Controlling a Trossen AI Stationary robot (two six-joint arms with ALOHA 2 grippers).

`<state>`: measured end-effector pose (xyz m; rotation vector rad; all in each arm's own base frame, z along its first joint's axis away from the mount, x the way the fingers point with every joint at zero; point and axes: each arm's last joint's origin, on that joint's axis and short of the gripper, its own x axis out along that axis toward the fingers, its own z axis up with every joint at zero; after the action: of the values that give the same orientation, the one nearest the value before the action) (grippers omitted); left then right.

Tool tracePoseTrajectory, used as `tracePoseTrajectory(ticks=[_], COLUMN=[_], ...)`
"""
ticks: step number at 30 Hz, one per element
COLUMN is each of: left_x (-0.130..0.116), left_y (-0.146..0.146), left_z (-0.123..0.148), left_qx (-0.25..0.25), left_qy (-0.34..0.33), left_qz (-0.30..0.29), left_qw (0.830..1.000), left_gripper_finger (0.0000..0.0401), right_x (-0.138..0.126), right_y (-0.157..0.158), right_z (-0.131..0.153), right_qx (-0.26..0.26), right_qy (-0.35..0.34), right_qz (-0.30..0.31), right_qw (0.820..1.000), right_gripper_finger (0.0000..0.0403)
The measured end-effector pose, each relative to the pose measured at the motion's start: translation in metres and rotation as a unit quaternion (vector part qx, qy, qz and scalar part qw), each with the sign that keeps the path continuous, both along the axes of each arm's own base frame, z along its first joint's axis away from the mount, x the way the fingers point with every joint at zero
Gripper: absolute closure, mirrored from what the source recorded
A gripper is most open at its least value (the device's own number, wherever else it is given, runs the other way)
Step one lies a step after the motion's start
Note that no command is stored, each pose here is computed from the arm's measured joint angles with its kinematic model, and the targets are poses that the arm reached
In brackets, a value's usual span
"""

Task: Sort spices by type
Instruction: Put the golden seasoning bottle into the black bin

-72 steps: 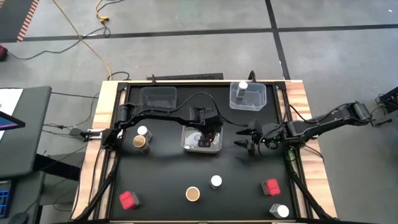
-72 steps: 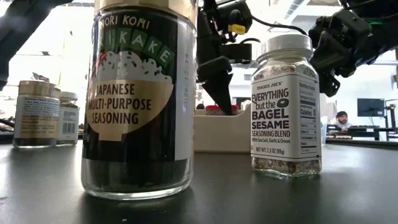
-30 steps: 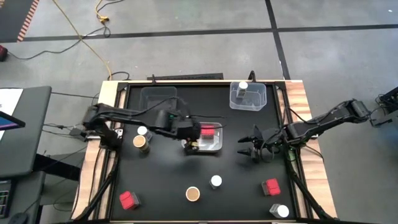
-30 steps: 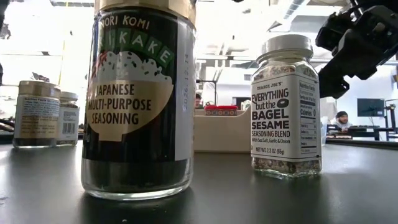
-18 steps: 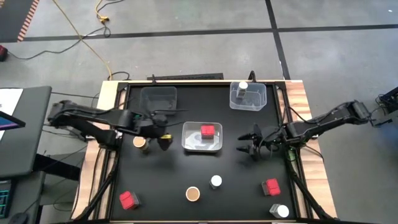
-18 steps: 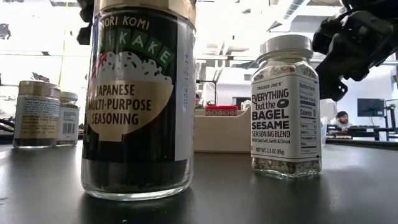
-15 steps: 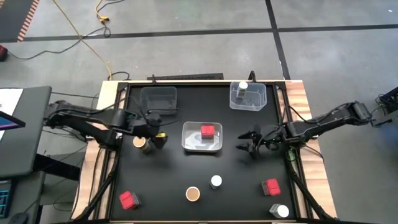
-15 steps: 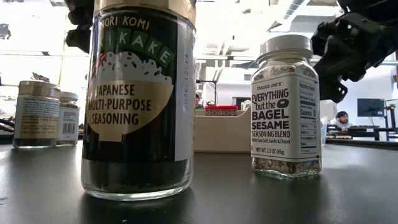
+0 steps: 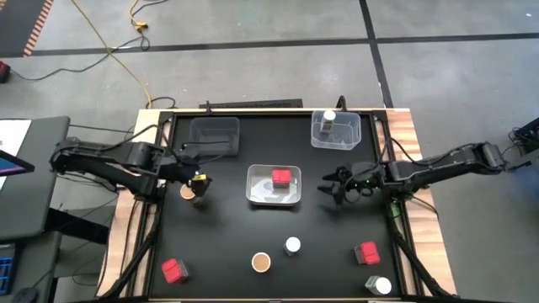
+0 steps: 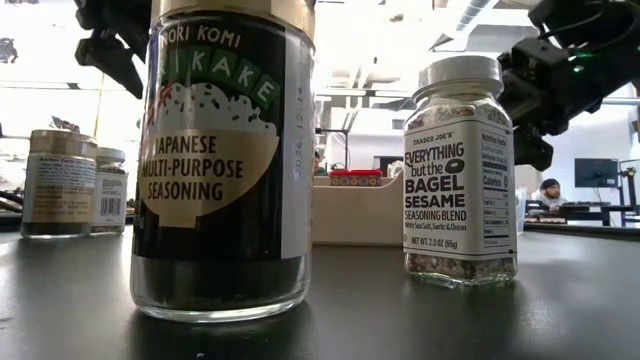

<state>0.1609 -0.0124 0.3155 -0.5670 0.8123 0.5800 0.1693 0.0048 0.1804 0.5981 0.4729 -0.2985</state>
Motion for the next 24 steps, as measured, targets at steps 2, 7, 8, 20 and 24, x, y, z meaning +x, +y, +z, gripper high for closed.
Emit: tracePoseTrajectory(ticks=[2, 7, 8, 20, 24], left_x=[0.001, 0.0034, 0.0033, 0.0033, 0.0038], left_y=[-0.0002, -0.0002, 0.0002, 0.0025, 0.0019], left_z=[0.0006, -0.0001, 0.0, 0.0009, 0.0011], left_qx=[0.006, 0.011, 0.015, 0.039, 0.018], left_qy=[-0.002, -0.003, -0.004, -0.015, -0.024], left_qz=[-0.01, -0.007, -0.002, 0.035, 0.048], left_qw=[1.0, 1.0, 1.0, 0.999, 0.998], left_gripper_finger=[0.0096, 0.0096, 0.0096, 0.0031, 0.0029], right_x=[0.0, 0.0, 0.0, -0.0004, -0.0005], right_y=[-0.0017, -0.0056, -0.0064, -0.0096, -0.0106], right_z=[0.0, -0.0001, -0.0001, -0.0008, -0.0007], right_qx=[0.0, -0.001, -0.003, -0.004, -0.004], right_qy=[0.0, 0.001, 0.001, 0.005, 0.005], right_qz=[-0.005, -0.016, -0.017, -0.026, -0.029], right_qw=[1.0, 1.0, 1.0, 1.0, 1.0], right_gripper_finger=[0.0101, 0.0101, 0.0101, 0.0101, 0.0101])
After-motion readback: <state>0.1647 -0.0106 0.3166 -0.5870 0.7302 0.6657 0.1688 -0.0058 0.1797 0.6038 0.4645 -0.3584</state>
